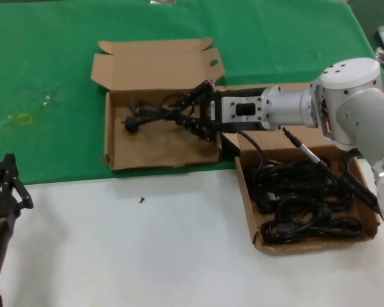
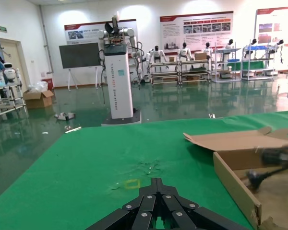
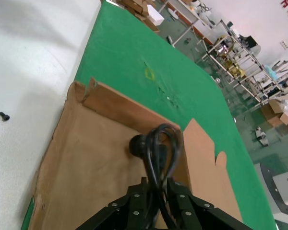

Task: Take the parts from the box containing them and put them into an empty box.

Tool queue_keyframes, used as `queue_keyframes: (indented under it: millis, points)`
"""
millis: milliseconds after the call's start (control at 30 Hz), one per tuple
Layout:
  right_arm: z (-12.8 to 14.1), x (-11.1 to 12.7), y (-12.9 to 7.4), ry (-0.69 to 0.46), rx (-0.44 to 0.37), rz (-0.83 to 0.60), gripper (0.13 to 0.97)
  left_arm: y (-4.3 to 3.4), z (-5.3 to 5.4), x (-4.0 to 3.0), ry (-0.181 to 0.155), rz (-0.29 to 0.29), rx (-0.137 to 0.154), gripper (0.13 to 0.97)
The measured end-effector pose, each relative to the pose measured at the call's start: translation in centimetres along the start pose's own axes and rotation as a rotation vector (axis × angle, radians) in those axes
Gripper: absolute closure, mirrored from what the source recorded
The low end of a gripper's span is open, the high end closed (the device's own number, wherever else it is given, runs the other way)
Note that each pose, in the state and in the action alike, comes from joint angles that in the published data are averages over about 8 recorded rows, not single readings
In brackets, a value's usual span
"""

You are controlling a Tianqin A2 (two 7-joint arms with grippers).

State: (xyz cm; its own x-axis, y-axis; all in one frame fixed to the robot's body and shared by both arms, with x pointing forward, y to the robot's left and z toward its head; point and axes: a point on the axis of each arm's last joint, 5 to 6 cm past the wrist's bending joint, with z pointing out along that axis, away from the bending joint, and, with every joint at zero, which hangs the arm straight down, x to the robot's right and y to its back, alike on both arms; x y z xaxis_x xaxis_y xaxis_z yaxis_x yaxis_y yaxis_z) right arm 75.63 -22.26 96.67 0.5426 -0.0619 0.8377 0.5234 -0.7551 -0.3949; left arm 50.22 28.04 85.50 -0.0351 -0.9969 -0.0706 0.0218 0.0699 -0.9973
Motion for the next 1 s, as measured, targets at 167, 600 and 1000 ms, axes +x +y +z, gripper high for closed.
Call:
queue_keyframes:
  millis: [167,600,1000]
  points:
    - [0.1,-0.1,0.0,0.006,-0.005,0.003,0.851,0.00,0.0,0.00,0.000,0.000,0.000,0.954]
    - [0.0,0.1,0.0,0.025,0.020,0.025,0.655,0.00,0.0,0.00,0.000,0.000,0.000,0.954]
    - [-2.5,0.8,1.0,0.038,0.045,0.052,0.445,0.00,0.0,0.00,0.000,0.000,0.000,0.954]
